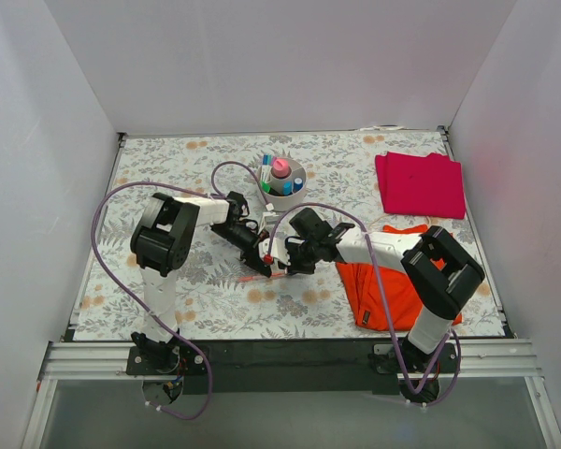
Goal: Sort the stationery into containers
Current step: Close the pen cap on the pen.
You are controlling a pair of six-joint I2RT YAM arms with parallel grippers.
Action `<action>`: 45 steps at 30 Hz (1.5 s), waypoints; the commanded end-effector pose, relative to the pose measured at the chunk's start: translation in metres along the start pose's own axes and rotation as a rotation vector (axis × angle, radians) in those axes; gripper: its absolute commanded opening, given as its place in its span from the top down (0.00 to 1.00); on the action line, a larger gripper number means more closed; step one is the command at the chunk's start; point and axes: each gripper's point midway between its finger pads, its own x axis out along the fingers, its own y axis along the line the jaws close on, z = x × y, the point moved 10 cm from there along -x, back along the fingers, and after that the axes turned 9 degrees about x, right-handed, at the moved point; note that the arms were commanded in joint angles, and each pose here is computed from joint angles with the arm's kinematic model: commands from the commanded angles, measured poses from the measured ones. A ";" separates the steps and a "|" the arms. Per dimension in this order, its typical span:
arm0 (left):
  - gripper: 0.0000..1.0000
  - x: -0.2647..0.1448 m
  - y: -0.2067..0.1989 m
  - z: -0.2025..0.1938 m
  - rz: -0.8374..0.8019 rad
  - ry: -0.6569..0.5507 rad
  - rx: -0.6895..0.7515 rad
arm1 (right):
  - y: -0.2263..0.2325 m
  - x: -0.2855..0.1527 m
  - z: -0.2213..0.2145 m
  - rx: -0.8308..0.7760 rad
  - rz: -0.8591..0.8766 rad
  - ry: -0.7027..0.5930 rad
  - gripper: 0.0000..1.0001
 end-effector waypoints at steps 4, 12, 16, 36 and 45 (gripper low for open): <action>1.00 0.000 0.010 0.007 0.028 0.007 0.050 | -0.003 -0.008 0.020 -0.048 0.020 -0.090 0.99; 1.00 0.001 0.014 0.010 0.027 0.007 0.040 | -0.003 -0.005 0.025 -0.072 0.066 -0.129 0.99; 1.00 0.002 0.017 0.011 0.027 0.012 0.033 | -0.003 -0.002 0.027 -0.084 0.088 -0.150 0.99; 1.00 0.004 0.011 0.009 -0.050 -0.023 -0.002 | 0.009 0.015 0.009 0.017 0.182 -0.103 0.99; 1.00 0.009 0.015 0.007 0.009 -0.008 -0.015 | 0.001 0.016 0.027 0.125 0.153 -0.159 0.99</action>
